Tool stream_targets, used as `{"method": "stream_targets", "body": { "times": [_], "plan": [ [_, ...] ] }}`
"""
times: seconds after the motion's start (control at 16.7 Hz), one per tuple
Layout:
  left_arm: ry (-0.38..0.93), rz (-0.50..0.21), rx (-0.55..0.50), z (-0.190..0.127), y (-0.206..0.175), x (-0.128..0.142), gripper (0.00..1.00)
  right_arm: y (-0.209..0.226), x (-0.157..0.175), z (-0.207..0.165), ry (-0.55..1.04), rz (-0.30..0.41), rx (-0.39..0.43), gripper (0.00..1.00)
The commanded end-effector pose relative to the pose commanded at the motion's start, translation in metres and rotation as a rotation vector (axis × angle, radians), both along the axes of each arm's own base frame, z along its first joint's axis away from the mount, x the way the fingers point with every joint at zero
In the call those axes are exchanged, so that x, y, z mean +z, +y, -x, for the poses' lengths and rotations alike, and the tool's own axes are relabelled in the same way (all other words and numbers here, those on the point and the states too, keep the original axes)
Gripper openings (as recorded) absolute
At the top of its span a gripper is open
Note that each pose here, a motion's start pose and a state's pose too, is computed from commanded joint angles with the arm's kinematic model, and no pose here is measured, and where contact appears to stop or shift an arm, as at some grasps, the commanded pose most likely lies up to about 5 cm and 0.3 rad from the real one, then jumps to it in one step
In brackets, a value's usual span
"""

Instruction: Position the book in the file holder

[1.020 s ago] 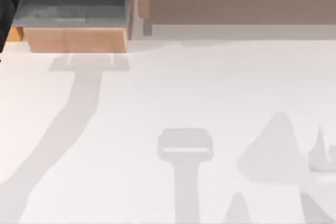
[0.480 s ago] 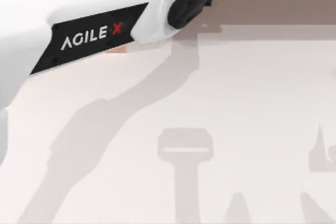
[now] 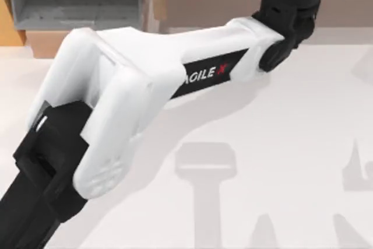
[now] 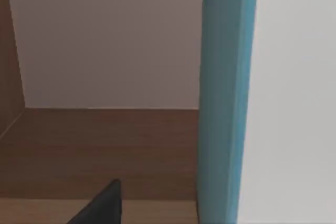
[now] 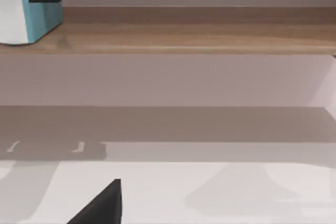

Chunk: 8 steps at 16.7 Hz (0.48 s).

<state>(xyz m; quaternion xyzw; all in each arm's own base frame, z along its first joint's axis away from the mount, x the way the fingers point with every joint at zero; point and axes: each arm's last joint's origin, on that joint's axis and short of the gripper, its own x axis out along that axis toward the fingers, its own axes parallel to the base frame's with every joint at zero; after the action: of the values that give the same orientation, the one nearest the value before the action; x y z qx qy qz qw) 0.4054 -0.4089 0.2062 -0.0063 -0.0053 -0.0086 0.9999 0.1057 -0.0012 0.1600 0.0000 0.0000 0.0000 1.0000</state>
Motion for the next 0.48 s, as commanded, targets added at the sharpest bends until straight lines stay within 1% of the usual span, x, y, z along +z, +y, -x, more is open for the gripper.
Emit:
{"method": "stream_targets", "body": {
  "times": [0.48],
  "plan": [
    [0.001,0.000,0.001,-0.0033,-0.0006,-0.0026,1.00,0.0000,0.0000,0.0000,0.000,0.000,0.000,1.00]
  ]
}}
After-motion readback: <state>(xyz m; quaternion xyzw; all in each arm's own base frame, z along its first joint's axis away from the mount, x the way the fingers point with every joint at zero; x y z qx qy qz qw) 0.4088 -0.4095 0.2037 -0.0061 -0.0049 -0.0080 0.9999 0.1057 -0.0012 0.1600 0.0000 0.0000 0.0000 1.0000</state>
